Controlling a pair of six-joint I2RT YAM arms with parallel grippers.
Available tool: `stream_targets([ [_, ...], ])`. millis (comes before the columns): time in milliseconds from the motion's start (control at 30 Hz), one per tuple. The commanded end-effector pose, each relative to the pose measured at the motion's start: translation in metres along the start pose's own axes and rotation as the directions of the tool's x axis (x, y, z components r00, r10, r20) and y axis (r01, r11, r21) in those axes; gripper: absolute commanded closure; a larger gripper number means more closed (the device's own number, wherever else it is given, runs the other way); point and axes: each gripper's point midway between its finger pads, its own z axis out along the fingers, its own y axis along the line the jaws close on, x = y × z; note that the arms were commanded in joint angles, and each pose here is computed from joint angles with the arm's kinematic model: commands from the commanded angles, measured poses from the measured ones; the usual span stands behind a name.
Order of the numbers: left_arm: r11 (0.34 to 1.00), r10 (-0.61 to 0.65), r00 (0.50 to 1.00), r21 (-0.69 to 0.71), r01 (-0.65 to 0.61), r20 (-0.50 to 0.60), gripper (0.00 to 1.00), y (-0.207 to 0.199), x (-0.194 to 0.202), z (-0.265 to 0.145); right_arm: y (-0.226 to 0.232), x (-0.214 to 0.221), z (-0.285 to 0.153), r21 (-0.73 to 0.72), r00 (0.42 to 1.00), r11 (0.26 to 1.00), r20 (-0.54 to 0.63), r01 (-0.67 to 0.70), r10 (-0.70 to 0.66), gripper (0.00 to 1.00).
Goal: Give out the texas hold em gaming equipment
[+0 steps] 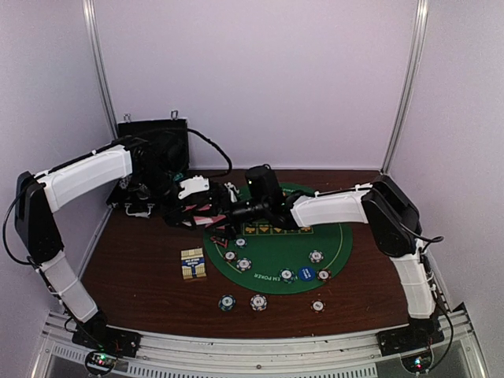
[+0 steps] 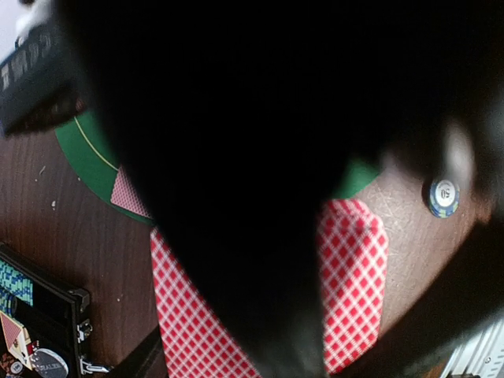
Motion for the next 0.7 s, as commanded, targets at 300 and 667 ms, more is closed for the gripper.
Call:
stream_targets([
  [300, 1.0, 0.006, 0.998, -0.004, -0.006, 0.059, 1.0, 0.002, -0.016, -0.015, -0.004, -0.009, 0.009, -0.019, 0.999, 0.999, 0.004, -0.037, 0.037, 0.19],
  [667, 1.0, 0.014, 0.998, -0.006, -0.014, 0.064, 1.0, -0.002, -0.015, -0.022, -0.019, -0.018, -0.011, 0.021, 0.996, 0.997, 0.056, -0.069, 0.068, 0.3],
])
